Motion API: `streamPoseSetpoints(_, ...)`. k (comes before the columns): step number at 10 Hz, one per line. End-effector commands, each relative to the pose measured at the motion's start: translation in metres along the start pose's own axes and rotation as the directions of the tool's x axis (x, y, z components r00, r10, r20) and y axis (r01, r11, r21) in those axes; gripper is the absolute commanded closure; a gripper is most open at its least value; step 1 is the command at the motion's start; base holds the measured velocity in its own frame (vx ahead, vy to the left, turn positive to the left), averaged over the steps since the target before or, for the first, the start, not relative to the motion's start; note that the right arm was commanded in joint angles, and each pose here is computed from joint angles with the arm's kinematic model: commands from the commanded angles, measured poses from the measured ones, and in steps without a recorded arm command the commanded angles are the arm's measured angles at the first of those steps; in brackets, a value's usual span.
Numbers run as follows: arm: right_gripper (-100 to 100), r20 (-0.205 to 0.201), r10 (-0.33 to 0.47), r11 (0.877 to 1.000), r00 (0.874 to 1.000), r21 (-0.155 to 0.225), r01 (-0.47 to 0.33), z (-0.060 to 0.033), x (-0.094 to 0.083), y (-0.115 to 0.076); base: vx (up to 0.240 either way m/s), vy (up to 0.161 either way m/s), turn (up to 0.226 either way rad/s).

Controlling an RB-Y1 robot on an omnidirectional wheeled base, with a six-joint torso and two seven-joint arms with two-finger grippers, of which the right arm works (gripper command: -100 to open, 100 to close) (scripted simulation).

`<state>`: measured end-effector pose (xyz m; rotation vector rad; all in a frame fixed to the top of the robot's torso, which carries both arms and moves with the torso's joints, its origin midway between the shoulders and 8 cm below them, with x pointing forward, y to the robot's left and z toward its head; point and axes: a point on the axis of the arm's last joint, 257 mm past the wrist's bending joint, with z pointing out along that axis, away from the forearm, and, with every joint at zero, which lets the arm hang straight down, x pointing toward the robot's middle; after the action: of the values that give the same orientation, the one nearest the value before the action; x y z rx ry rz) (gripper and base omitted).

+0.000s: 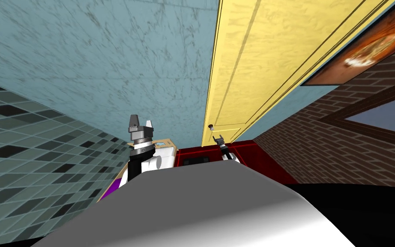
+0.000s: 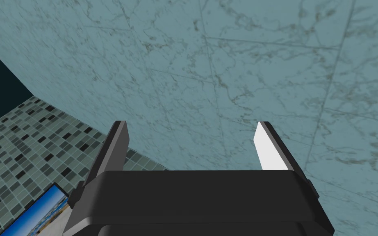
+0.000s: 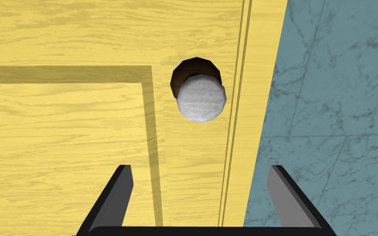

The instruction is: Pull the door open

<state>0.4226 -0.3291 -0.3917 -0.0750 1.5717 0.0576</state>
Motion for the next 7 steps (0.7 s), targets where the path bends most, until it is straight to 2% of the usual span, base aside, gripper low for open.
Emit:
streamPoseSetpoints(1, -100, -0.001, 0.003, 0.999, 1.0, 0.045, -0.003, -0.0035, 0.0, -0.019, 0.159, 0.044, 0.197)
streamPoseSetpoints(2, -100, 0.0, 0.005, 0.998, 1.0, 0.066, -0.005, -0.0055, 0.0, -0.028, 0.205, 0.043, 0.134)
streamPoseSetpoints(3, -100, 0.0, 0.005, 0.998, 1.0, 0.066, -0.005, -0.0055, 0.0, -0.028, 0.137, 0.016, 0.03)
streamPoseSetpoints(5, -100, 0.001, 0.012, 0.994, 1.0, 0.11, -0.012, -0.0098, 0.0, -0.045, 0.19, 0.004, 0.101)
streamPoseSetpoints(7, -100, 0.002, 0.017, 0.991, 1.0, 0.134, -0.017, -0.0122, 0.001, -0.054, 0.189, 0.071, 0.008)
